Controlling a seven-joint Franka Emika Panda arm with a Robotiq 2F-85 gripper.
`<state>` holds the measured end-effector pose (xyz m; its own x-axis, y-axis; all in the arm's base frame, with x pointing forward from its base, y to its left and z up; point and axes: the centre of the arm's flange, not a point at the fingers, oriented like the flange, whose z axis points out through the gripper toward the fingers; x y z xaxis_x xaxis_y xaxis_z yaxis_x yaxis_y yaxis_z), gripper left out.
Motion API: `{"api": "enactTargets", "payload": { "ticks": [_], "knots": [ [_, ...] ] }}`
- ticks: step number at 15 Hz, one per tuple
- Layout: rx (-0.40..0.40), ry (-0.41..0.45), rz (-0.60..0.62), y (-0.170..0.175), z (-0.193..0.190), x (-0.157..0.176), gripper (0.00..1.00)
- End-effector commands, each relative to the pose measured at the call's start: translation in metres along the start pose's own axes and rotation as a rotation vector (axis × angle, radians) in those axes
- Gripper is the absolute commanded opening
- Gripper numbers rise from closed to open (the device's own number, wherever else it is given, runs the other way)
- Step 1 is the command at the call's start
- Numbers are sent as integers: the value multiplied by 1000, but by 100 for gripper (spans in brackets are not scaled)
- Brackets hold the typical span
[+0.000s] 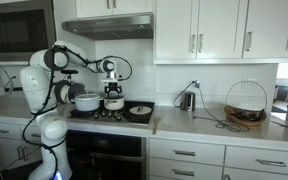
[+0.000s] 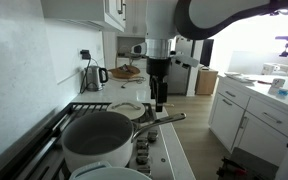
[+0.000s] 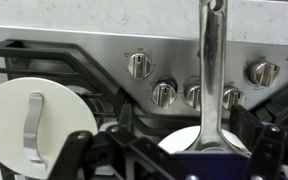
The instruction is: Push the white pot backwards
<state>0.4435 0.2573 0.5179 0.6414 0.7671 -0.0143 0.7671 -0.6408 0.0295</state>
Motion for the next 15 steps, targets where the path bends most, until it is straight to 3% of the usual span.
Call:
{"api": "enactTargets", "payload": {
  "ticks": [1,8,15],
  "knots": [
    [10,-39,-37,11,8,27,100],
    [23,-59,-90,-7,17,49,100],
    [26,-71,-127,-28,5,39,100]
  ]
}}
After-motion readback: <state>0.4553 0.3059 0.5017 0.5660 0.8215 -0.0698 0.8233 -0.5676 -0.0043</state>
